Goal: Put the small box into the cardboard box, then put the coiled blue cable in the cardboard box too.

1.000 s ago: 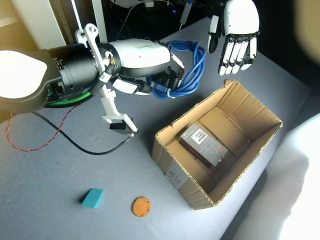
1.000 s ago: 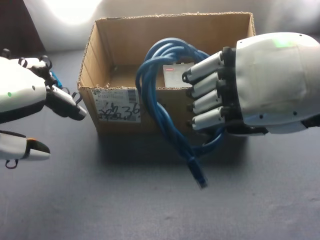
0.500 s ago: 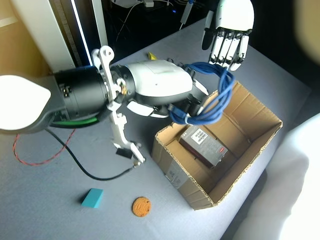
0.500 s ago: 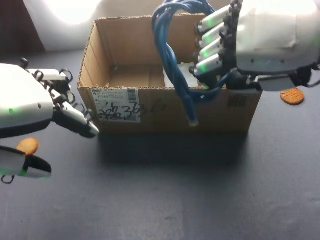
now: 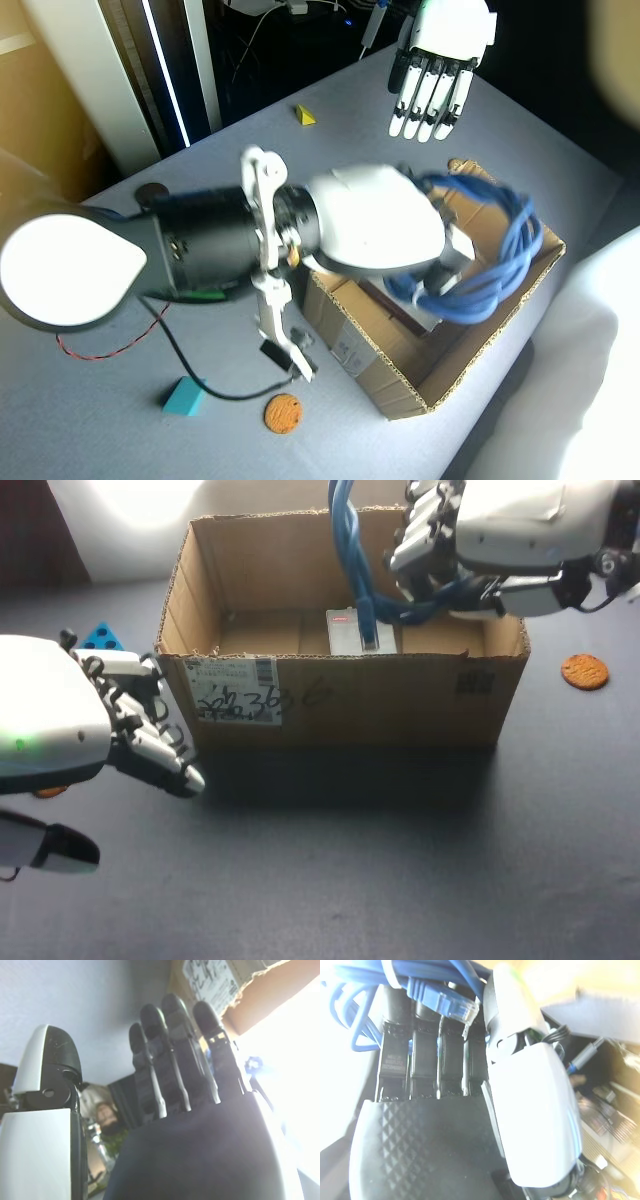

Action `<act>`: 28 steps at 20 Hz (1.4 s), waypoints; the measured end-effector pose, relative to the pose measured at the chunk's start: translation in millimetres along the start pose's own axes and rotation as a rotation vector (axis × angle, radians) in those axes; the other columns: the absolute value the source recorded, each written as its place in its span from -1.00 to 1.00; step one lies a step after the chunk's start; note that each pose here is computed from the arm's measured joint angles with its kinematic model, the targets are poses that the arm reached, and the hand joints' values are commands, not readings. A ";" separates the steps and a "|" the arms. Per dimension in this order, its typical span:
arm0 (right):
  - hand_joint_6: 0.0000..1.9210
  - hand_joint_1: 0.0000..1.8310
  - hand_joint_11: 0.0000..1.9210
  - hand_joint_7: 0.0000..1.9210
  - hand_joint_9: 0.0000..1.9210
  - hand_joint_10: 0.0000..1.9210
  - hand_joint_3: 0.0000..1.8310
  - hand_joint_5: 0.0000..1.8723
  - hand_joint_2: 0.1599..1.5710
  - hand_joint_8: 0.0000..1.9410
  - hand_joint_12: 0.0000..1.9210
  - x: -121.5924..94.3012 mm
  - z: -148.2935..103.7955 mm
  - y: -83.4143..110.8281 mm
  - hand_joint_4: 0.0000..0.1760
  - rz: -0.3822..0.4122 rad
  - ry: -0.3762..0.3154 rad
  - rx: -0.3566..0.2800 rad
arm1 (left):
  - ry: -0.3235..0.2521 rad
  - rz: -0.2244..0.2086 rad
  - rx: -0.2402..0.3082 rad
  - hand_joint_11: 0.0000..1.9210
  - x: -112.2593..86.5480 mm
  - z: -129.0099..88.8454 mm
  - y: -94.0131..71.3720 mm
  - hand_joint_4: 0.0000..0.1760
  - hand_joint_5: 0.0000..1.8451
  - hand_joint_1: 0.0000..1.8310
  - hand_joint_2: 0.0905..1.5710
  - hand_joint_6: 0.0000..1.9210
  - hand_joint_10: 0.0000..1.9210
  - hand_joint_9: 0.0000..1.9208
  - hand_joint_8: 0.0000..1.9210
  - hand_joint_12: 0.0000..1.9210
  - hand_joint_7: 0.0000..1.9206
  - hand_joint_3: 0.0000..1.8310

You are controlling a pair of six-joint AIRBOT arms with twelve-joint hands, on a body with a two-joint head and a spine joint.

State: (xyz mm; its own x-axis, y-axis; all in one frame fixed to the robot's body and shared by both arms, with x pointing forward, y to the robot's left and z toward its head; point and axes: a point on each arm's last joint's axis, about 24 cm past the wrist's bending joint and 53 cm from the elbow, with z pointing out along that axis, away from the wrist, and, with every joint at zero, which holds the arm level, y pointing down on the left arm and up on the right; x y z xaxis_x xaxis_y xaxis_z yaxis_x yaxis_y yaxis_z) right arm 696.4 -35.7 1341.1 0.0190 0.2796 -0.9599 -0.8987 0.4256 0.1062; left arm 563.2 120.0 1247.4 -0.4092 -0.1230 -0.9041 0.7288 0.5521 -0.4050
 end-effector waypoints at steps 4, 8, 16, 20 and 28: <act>0.24 0.48 -0.36 -0.13 -0.16 0.49 -1.00 -0.18 0.46 0.23 0.53 9.1 5.0 -0.3 -1.00 0.012 0.014 -0.001 | -0.027 0.030 0.041 -0.90 -5.0 -0.5 -9.4 -1.00 -0.34 0.04 0.41 -0.99 -0.99 -0.34 -0.99 0.04 -0.28 -1.00; 0.15 0.49 -0.33 -0.08 -0.12 0.43 -1.00 -0.13 0.42 0.16 0.54 4.8 4.1 -11.8 -1.00 0.032 -0.002 0.029 | -0.019 0.049 0.044 -0.92 -3.2 -1.9 -9.9 -1.00 -0.37 0.00 0.43 -1.00 -1.00 -0.37 -1.00 0.04 -0.31 -0.99; 0.20 0.32 -0.55 -0.13 -0.30 0.14 -1.00 -0.13 0.47 0.32 0.59 5.2 5.4 -10.6 -1.00 0.044 -0.003 0.026 | -0.019 0.047 0.052 -0.91 -2.7 -1.5 -12.6 -1.00 -0.36 0.04 0.40 -0.99 -0.99 -0.34 -0.99 0.04 -0.28 -1.00; -0.73 0.18 -0.66 -0.21 -0.30 -0.60 -1.00 -0.23 0.32 -0.77 0.22 8.9 4.6 -11.5 -1.00 0.048 0.004 0.029 | -0.020 0.033 0.053 -0.92 -1.6 0.4 -16.3 -1.00 -0.36 0.05 0.41 -1.00 -0.99 -0.35 -0.99 0.07 -0.29 -1.00; -1.00 0.01 -0.73 -0.35 -0.35 -0.98 -0.99 -0.38 0.33 -1.00 0.01 7.6 4.6 -11.3 -1.00 0.052 -0.001 0.028 | -0.023 0.031 0.048 -0.95 -2.2 0.4 -15.0 -1.00 -0.38 0.02 0.43 -1.00 -1.00 -0.38 -1.00 0.05 -0.32 -0.99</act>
State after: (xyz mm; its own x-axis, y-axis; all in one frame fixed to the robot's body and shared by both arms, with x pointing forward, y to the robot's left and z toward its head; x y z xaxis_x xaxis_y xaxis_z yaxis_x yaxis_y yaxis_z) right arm 708.7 -34.4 1333.8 -0.0271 0.3033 -0.9525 -0.8857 0.4344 0.1636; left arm 553.4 111.6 1255.4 -0.3742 -0.1255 -0.9188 0.7667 0.5155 -0.3827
